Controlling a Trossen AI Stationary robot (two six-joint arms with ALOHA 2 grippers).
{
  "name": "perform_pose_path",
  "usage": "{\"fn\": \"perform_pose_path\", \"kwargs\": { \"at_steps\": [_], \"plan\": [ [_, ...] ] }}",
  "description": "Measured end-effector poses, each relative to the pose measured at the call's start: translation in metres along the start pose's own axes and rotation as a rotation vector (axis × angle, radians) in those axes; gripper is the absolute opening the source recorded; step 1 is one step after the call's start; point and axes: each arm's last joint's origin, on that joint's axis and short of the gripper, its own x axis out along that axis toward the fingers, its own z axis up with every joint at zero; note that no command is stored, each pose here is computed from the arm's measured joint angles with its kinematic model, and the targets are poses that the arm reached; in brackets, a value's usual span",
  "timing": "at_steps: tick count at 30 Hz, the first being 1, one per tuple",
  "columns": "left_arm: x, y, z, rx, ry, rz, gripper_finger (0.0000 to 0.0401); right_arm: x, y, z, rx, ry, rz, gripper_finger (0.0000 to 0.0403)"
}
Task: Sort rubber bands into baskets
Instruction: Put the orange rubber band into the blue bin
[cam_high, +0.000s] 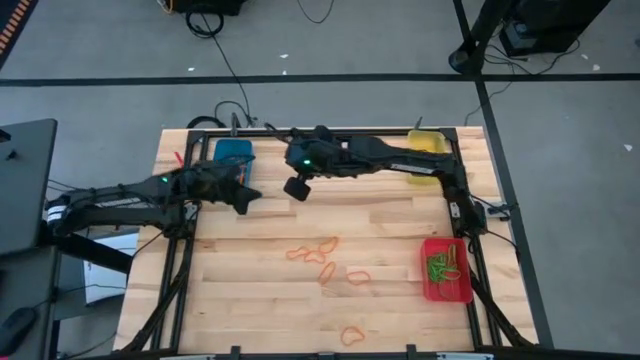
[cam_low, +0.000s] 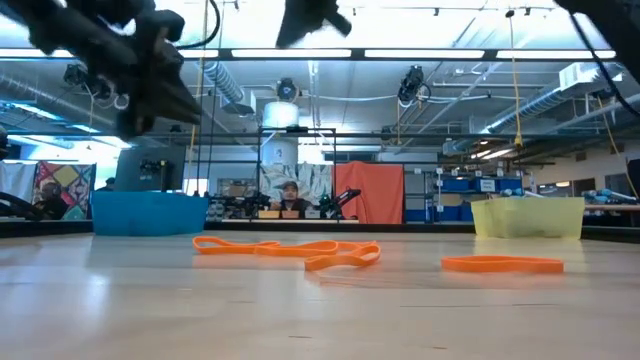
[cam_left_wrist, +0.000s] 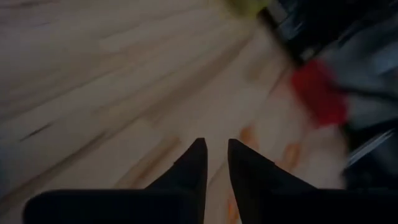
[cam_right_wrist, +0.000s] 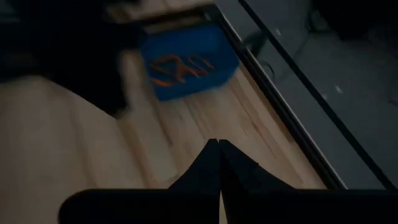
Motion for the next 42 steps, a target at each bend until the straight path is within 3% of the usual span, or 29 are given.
{"fn": "perform_pose_path", "kwargs": {
  "at_steps": [4,8,15,19,22,27,34,38,42],
  "plan": [
    [0.019,0.004,-0.01,-0.048,-0.155,-0.125,0.0056,-0.044,-0.003,0.002,-0.053,-0.028,0.029,0.0007],
    [0.025,0.006,-0.013,-0.045,-0.234,-0.146,0.0031,-0.059,-0.013,-0.013,-0.113,0.115,-0.005,0.0007],
    [0.035,0.007,-0.016,0.013,-0.195,-0.117,0.0006,-0.074,-0.017,-0.03,-0.105,0.193,-0.024,0.0007],
    [0.045,0.006,-0.019,0.015,-0.131,-0.139,0.001,-0.065,-0.01,-0.048,-0.093,0.211,0.035,0.0007],
    [0.053,0.003,-0.024,0.028,-0.096,-0.159,0.0011,-0.058,-0.008,-0.068,-0.096,0.221,0.156,0.0007],
    [0.065,-0.001,-0.036,0.067,-0.03,-0.142,0.0011,-0.033,-0.005,-0.117,0.001,0.239,0.29,0.0007],
    [0.086,-0.002,-0.061,0.142,0.122,-0.108,0.0011,0.0,0.008,-0.172,0.177,0.101,0.634,0.0013],
    [0.096,-0.012,-0.073,0.199,0.168,-0.207,0.0019,0.018,0.024,-0.202,0.184,0.048,0.696,0.0028],
    [0.104,-0.025,-0.09,0.314,0.243,-0.271,0.0053,0.027,0.035,-0.232,0.149,0.155,0.665,0.0032]
  ]
}}
